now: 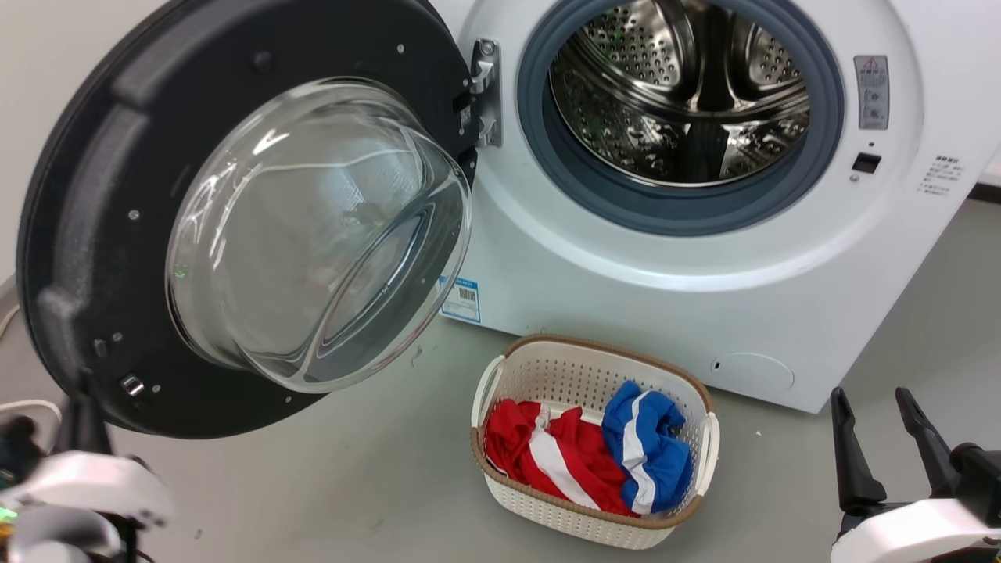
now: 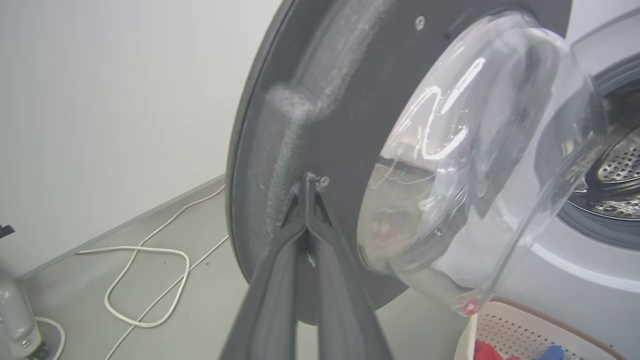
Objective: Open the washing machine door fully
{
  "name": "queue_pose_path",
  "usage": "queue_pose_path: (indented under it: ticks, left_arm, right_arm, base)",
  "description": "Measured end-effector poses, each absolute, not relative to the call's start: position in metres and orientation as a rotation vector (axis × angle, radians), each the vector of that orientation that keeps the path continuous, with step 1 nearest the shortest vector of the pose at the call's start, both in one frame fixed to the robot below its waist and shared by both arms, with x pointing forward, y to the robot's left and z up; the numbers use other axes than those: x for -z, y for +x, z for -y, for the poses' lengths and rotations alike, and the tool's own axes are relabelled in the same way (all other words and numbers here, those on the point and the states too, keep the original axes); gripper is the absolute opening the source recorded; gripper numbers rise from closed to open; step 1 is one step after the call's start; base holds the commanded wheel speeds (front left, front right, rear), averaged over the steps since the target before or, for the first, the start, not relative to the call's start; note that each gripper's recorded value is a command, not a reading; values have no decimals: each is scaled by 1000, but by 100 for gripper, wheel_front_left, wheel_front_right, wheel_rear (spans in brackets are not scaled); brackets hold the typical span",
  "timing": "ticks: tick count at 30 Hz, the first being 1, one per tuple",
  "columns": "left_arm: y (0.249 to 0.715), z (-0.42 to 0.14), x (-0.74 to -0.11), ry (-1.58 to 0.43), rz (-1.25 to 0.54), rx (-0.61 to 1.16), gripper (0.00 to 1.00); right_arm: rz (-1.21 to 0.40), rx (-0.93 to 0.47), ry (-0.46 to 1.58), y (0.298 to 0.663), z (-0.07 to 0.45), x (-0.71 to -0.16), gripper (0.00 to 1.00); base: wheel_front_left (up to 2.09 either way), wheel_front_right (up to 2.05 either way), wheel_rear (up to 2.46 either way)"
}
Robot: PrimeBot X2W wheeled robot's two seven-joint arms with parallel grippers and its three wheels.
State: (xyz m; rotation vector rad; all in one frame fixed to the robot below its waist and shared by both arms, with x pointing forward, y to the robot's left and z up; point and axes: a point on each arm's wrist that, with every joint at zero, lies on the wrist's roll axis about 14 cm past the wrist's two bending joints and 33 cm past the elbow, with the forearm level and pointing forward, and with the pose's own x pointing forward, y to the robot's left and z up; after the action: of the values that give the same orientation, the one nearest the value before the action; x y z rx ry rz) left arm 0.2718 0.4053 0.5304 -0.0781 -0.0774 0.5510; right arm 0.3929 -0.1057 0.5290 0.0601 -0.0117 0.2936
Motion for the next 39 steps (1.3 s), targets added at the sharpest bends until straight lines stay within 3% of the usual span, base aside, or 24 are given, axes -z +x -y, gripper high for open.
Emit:
queue_pose_path:
  ticks: [7, 24, 25, 26, 28, 29, 30, 39]
  left_arm:
    - [272, -340, -534, -76, 99, -424, 0]
    - [326, -199, -525, -130, 51, -19, 0]
    - [330, -195, -524, -122, 48, -2, 5]
    - [333, -190, -524, -115, 46, 14, 20]
    - [338, -182, -522, -107, 38, 40, 55]
    - [340, -177, -519, -95, 28, 56, 91]
    - [342, -174, -517, -88, 20, 67, 100]
    - [354, -163, -519, -55, 30, 108, 100]
  right_arm:
    - [32, -285, 65, 384, 109, -536, 100]
    - [25, -138, 63, 350, 160, -532, 100]
    - [25, -127, 64, 348, 163, -532, 100]
    - [25, -117, 64, 345, 166, -531, 100]
    - [25, -98, 66, 341, 172, -531, 100]
    - [25, -88, 65, 339, 175, -530, 100]
    - [24, -79, 65, 338, 178, -530, 100]
    - [15, -45, 69, 332, 188, -524, 100]
  base:
    - [0, 0, 0]
    - [0, 0, 0]
    - [0, 0, 0]
    - [0, 0, 0]
    - [0, 0, 0]
    - [0, 0, 0]
    - [0, 0, 0]
    - [0, 0, 0]
